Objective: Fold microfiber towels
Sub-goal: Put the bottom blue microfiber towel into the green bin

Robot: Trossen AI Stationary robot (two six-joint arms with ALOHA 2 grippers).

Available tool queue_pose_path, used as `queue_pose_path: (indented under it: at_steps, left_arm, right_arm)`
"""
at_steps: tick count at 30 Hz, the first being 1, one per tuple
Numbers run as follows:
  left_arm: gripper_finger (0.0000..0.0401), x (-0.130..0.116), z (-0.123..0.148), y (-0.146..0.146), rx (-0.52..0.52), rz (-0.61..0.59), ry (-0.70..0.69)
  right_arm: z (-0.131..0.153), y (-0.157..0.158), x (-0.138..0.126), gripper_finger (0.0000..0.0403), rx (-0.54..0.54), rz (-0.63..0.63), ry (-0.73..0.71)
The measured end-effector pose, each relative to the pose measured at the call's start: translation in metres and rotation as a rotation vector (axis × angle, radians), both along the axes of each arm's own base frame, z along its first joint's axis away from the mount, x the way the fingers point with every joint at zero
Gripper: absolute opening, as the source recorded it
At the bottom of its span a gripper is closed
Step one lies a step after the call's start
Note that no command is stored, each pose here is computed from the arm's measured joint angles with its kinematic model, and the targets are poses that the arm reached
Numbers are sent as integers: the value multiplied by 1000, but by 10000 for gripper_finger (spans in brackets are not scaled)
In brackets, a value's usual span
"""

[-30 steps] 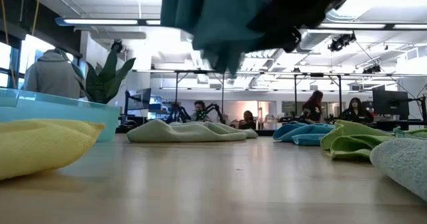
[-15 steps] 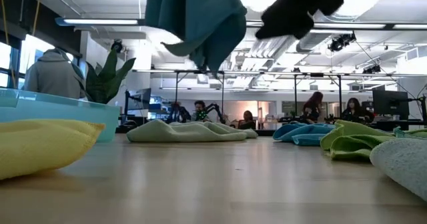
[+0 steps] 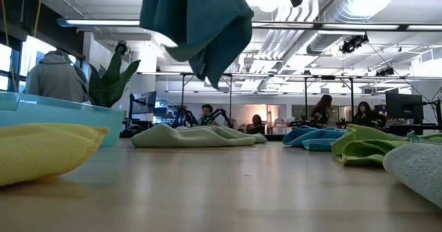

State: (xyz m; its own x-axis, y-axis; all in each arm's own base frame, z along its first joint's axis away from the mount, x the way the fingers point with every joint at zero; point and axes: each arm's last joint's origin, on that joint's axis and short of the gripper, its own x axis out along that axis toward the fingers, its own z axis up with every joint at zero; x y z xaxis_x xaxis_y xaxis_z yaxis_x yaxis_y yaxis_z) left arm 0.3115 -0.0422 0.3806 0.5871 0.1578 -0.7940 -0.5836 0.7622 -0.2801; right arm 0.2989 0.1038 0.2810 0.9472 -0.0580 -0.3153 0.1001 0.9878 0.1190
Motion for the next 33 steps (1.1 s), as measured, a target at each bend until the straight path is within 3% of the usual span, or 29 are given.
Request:
queue_pose_path:
  at_steps: [9,24,28,33]
  left_arm:
    - [0,0,0,2,10,-9,3]
    - [0,0,0,3,23,-29,11]
    - [0,0,0,3,25,-33,15]
    - [0,-1,0,-1,9,-59,18]
  right_arm:
    - [-9,-15,14,213,170,63,29]
    - [-38,-17,33,214,137,-6,81]
    - [-40,-18,32,159,133,-10,97]
    - [-41,-17,32,26,172,18,111]
